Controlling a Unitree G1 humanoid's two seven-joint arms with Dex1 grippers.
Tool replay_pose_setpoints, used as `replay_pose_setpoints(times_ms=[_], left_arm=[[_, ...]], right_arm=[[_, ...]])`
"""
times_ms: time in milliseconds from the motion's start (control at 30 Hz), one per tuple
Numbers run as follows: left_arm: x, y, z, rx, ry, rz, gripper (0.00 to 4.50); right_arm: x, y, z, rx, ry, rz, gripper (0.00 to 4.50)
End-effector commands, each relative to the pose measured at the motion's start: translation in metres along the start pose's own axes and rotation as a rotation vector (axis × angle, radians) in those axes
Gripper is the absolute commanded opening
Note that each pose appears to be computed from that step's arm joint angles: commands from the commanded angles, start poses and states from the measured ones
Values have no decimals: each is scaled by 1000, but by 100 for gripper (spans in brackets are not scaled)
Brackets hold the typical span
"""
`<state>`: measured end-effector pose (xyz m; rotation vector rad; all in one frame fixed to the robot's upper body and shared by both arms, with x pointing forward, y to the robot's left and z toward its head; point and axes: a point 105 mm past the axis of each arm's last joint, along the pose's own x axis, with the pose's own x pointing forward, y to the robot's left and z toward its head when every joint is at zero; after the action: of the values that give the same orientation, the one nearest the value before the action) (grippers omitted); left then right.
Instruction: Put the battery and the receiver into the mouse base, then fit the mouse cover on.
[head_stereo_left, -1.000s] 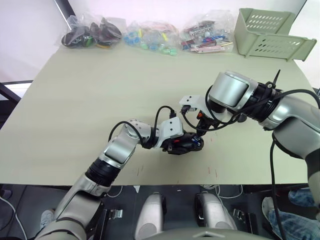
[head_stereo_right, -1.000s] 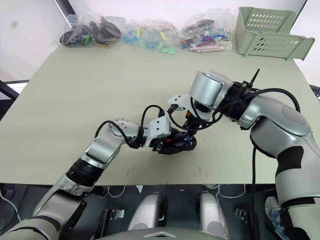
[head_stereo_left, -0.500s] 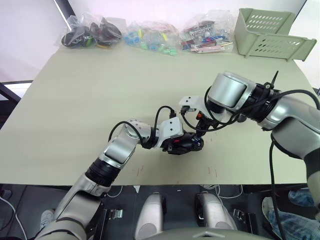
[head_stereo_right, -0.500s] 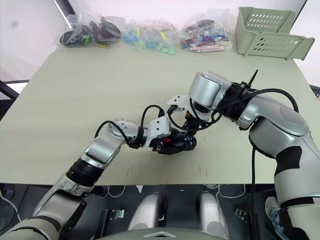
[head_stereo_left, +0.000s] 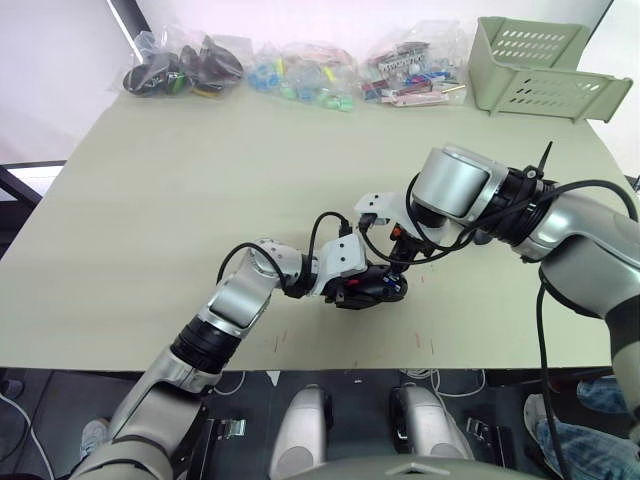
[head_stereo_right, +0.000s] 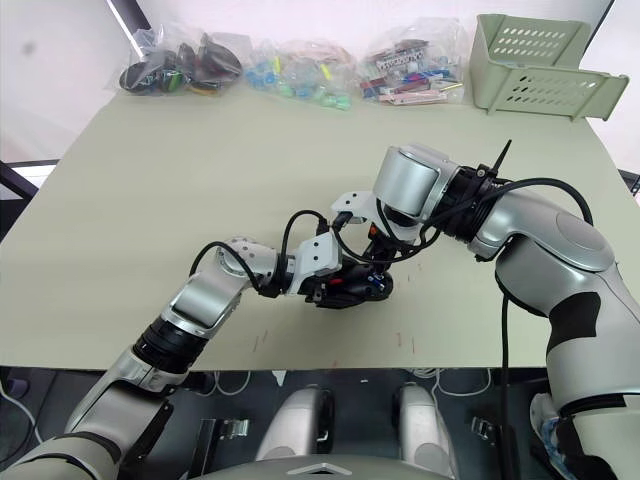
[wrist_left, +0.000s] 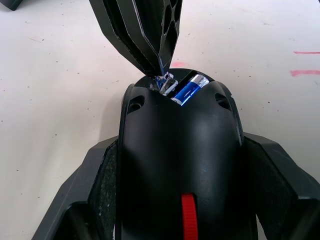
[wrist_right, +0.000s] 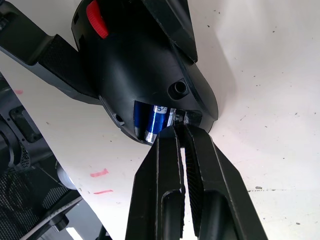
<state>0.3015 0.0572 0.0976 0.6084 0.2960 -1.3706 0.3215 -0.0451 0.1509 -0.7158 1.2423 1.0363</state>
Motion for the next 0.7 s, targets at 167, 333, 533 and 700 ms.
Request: replay_pose_setpoints(times_ms=[167,333,533,700], left_arm=[[0,0,-1,7,7,26,301],[1,0,-2,3,6,29,301],[0,0,-2,1,7,29,301],[0,1,-2,0,9,30,301]], right_arm=[[7,3,-6,25,28,1,0],[11,7,-12,53,26,13,0],[15,11,-11,84,-5,22,0],[14,13,-9,87,-19,15,0]])
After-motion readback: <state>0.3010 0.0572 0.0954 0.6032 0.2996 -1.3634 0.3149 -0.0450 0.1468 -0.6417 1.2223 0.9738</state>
